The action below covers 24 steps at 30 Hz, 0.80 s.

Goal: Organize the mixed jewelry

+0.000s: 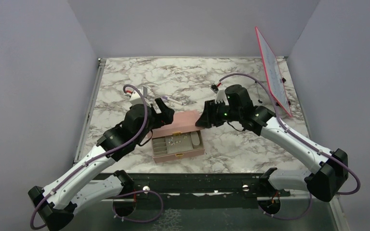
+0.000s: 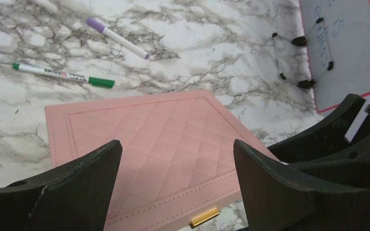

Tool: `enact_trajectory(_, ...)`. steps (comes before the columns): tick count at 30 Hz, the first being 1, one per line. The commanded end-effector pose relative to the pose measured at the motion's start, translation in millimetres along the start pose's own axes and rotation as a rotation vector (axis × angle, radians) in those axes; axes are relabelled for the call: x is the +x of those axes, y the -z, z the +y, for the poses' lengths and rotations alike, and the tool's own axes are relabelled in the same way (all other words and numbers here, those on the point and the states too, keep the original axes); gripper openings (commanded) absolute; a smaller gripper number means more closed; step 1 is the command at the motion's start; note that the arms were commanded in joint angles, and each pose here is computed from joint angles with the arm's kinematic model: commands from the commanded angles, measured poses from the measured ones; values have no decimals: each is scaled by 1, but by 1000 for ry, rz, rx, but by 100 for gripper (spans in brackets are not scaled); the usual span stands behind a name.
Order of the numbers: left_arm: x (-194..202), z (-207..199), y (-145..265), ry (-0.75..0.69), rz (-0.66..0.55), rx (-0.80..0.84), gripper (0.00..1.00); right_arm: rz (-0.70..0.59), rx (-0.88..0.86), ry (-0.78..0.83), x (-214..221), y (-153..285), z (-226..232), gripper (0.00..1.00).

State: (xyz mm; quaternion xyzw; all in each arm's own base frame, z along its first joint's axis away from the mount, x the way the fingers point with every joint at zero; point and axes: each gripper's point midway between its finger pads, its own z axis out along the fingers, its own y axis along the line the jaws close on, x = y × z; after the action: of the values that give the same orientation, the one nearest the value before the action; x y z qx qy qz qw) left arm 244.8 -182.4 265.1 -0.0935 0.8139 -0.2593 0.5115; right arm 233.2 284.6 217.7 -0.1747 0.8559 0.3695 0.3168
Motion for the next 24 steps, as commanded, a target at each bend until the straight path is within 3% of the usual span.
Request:
enact_trajectory(1,38,26,11,24,141,-76,81,82,-7,-32,26,-1,-7,57)
enact_trajectory(5,56,35,18,35,212,-94,65,106,-20,-30,35,0,-7,59)
enact_trajectory(19,114,44,30,-31,516,-121,45,119,-34,-12,42,-1,-9,62)
enact_trajectory(24,132,50,27,-76,615,-156,32,205,41,-45,63,-20,-28,54)
